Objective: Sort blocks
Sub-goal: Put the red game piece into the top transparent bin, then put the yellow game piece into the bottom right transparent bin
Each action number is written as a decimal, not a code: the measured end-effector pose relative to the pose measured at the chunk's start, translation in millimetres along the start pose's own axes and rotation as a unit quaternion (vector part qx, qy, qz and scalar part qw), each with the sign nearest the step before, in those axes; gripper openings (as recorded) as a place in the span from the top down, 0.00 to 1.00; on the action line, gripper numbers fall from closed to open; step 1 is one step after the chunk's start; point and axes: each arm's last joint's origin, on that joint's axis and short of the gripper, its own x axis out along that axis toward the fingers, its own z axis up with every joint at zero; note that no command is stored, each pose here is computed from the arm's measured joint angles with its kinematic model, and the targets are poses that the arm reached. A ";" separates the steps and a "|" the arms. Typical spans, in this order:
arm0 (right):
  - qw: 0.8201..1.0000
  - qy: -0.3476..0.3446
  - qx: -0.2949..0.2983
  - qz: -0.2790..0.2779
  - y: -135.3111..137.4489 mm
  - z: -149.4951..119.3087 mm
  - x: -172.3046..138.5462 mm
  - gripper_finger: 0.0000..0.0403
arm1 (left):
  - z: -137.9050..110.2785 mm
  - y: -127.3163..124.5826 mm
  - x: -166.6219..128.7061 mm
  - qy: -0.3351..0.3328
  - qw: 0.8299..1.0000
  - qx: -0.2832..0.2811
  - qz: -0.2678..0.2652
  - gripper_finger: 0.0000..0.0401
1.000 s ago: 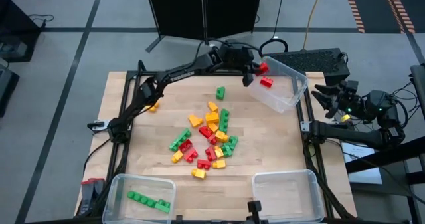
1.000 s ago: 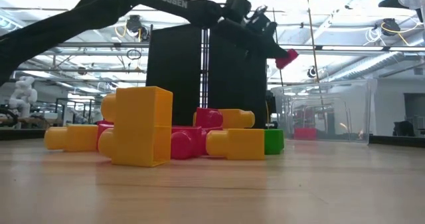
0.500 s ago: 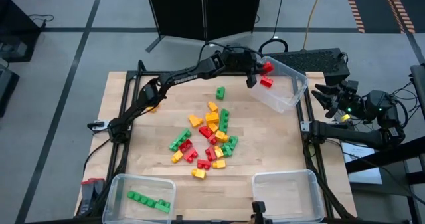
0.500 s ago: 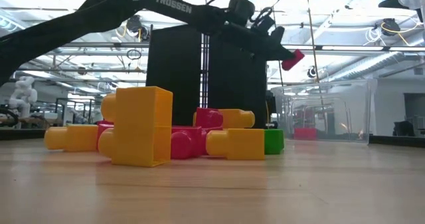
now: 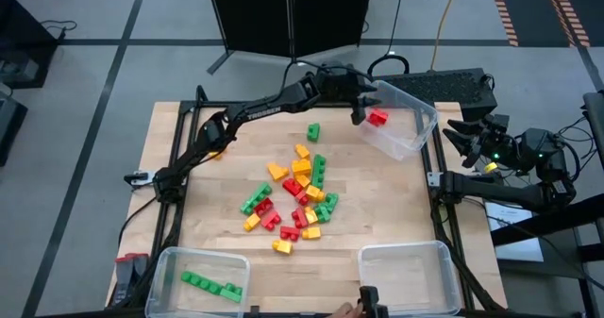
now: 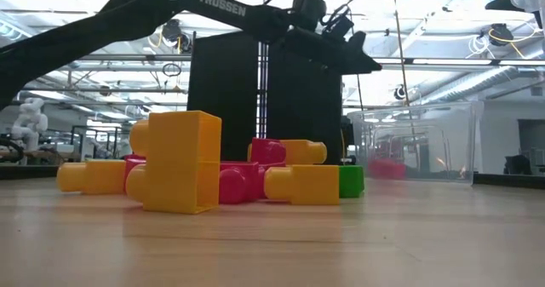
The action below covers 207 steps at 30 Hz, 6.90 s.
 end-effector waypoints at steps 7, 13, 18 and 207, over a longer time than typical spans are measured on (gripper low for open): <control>1.000 0.001 -0.002 0.001 0.1 0.0 0.0 0.48 | 13.9 -3.8 -8.5 -0.009 0.999 -0.027 -0.017 0.57; 1.000 0.012 -0.007 -0.002 -0.8 -2.2 0.0 0.48 | 76.9 -14.3 -73.7 0.021 0.996 -0.044 -0.078 0.57; 1.000 0.022 -0.010 -0.007 -1.8 -4.3 -0.1 0.48 | 71.4 -28.6 -124.1 0.205 0.968 -0.043 -0.140 0.57; 0.997 0.075 -0.016 -0.014 -5.6 -14.1 -1.1 0.48 | -110.0 -124.2 -72.6 0.513 0.851 0.101 -0.051 0.37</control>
